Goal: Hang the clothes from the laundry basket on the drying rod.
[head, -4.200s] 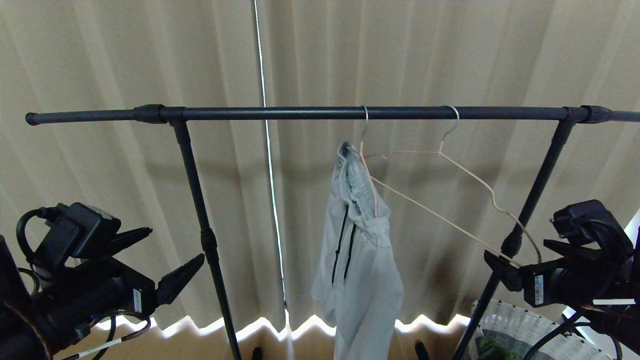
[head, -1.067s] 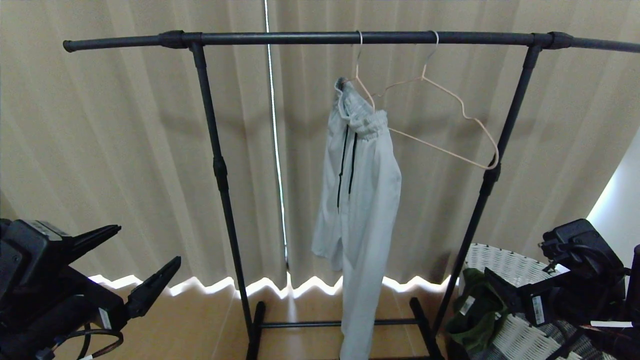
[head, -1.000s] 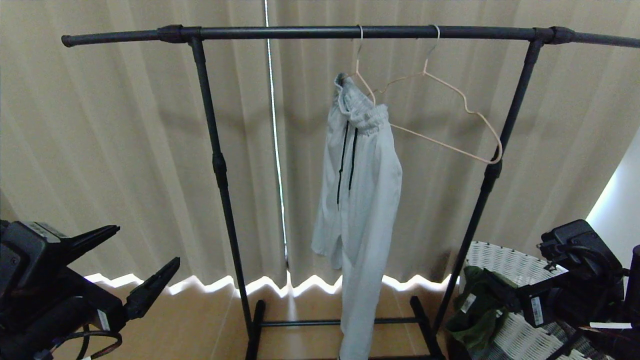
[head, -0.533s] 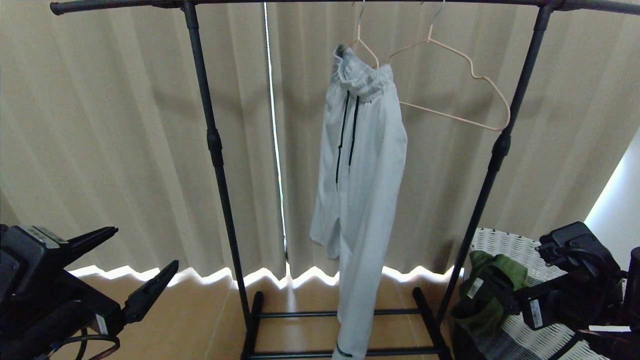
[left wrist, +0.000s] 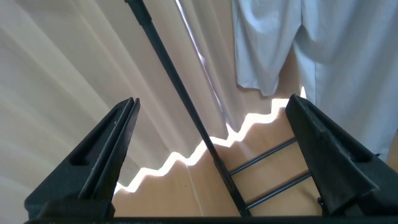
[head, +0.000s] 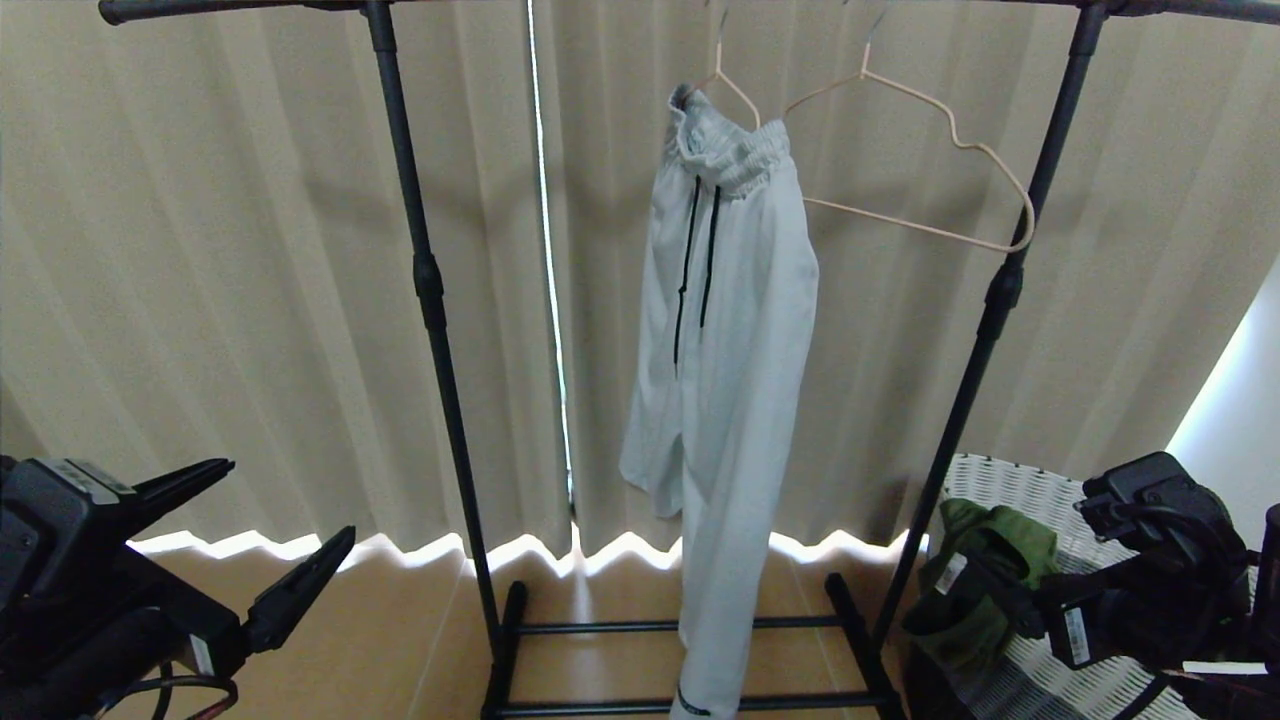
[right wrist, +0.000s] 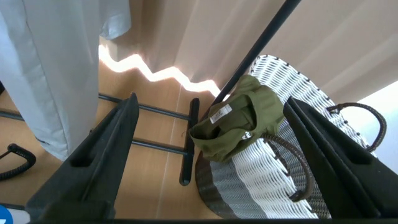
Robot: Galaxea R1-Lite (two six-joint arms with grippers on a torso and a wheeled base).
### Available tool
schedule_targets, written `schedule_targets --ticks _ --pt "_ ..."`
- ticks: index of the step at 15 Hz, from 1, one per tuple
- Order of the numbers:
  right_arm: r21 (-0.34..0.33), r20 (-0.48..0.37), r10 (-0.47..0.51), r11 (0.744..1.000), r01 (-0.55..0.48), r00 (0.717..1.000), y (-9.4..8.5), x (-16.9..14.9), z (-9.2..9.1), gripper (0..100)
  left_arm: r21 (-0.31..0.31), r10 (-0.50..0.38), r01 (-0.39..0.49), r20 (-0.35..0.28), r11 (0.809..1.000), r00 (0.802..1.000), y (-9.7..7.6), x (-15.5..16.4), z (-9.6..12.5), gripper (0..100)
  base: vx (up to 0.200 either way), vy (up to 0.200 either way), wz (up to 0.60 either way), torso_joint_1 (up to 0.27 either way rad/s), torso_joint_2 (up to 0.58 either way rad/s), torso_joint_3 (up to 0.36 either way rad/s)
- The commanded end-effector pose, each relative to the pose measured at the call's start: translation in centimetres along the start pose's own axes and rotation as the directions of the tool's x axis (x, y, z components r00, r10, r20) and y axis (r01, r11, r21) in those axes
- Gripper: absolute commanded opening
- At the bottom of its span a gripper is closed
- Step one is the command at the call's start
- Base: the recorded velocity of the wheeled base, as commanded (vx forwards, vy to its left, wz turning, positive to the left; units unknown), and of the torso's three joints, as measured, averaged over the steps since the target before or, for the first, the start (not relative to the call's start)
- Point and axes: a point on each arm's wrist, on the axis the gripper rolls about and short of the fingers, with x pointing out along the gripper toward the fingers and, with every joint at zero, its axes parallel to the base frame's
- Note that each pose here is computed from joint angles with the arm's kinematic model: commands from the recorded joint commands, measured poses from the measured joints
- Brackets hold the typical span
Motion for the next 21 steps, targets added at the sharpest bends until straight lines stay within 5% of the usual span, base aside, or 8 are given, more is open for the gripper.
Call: schedule_targets --ticks 1,12,21 --pt "-0.001 0.001 0.000 1.000 0.000 1.000 0.00 -0.01 0.03 100 0.000 0.007 -0.007 0.009 1.000 1.000 0.09 -0.12 0.13 100 0.000 0.000 0.00 0.000 0.00 0.000" --pt "-0.004 -0.005 -0.001 1.000 0.001 1.000 0.03 0.03 -0.09 100 -0.003 0.021 -0.021 0.023 1.000 1.000 0.21 -0.56 0.28 100 0.000 0.000 0.00 0.000 0.00 0.000" --pt "-0.004 -0.005 -0.001 1.000 0.001 1.000 0.03 0.03 -0.09 100 -0.001 0.021 -0.021 0.023 1.000 1.000 0.20 -0.62 0.26 100 0.000 -0.200 0.00 0.001 0.00 0.006"
